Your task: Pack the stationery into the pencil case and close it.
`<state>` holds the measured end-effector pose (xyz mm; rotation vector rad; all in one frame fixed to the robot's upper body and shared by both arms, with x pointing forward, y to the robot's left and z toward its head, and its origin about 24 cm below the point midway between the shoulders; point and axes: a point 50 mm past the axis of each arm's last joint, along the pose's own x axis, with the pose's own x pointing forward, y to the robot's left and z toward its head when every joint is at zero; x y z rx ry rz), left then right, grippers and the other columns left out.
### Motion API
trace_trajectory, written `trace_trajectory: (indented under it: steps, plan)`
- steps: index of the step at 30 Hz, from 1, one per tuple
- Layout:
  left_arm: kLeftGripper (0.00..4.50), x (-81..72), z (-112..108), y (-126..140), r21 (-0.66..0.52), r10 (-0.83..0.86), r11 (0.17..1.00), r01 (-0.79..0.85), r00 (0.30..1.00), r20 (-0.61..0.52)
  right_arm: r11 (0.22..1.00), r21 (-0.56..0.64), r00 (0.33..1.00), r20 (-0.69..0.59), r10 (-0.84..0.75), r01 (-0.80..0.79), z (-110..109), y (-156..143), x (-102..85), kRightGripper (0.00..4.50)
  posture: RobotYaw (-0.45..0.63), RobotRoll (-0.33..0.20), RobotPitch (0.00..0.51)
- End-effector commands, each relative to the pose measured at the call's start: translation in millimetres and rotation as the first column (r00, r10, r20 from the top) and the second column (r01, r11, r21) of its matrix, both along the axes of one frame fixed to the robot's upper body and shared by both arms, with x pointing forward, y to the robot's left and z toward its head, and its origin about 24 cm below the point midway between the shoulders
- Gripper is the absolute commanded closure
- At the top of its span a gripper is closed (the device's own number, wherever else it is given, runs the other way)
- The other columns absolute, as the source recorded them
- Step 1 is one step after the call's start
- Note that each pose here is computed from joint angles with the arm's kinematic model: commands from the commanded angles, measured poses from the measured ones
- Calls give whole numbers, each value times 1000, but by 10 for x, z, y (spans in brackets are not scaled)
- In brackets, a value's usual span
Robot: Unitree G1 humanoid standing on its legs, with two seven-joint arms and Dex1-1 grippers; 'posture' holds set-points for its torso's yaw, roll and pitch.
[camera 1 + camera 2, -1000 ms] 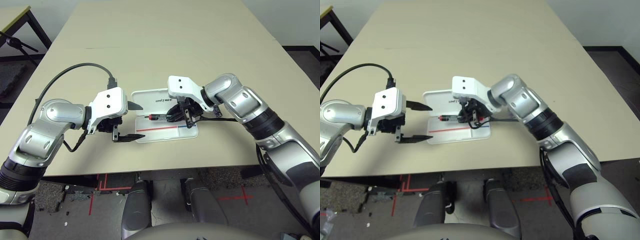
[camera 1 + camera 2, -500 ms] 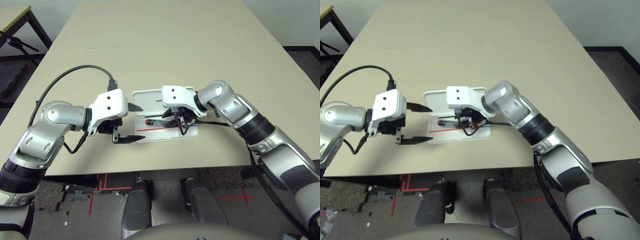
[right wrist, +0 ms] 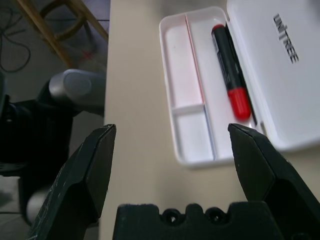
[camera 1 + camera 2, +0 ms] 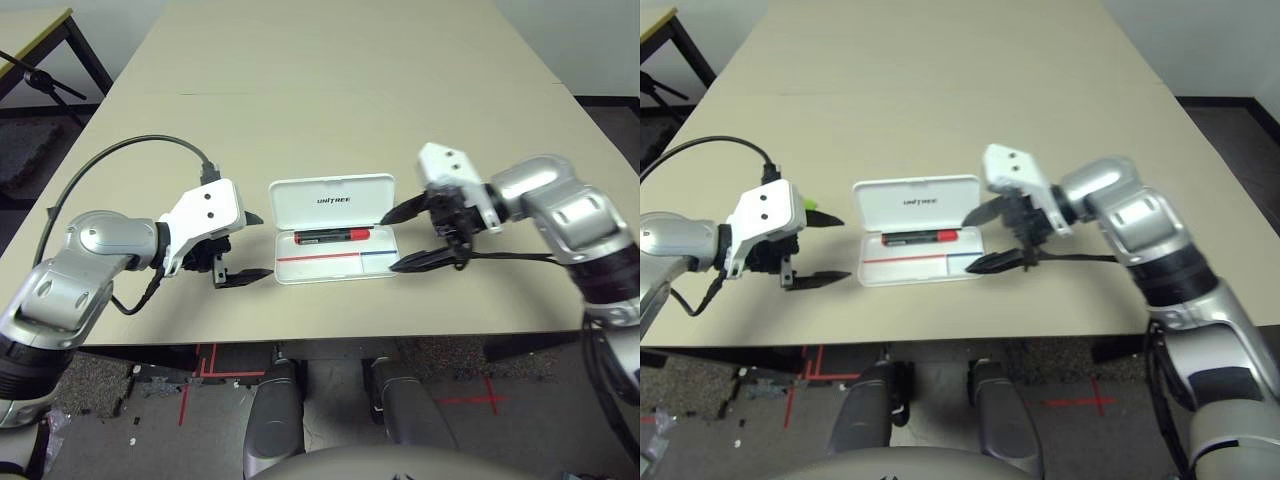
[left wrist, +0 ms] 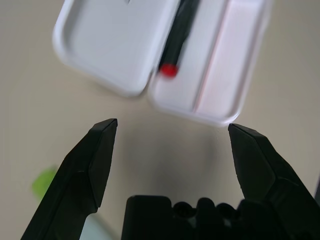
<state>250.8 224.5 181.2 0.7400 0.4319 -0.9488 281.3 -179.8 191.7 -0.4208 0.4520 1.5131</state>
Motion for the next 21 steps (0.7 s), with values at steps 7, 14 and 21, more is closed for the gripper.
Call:
trace_trajectory:
  steps: [7, 14, 21]
  plan:
    - [0, 138, 119, 351, 41, 401, 913, -405, 913, 75, 999, 32, 998, -39, -40, 42, -112, -63, -120, 40, -2, 0, 178]
    - [0, 282, 17, 511, -33, 660, 751, -660, 750, 42, 997, 30, 998, -21, -66, 67, -179, -37, -84, 40, -4, 0, 185]
    - [0, 360, -183, 519, -91, 738, 664, -742, 670, -73, 997, 23, 997, -20, -75, 76, -229, -28, -81, 40, -15, 0, 190]
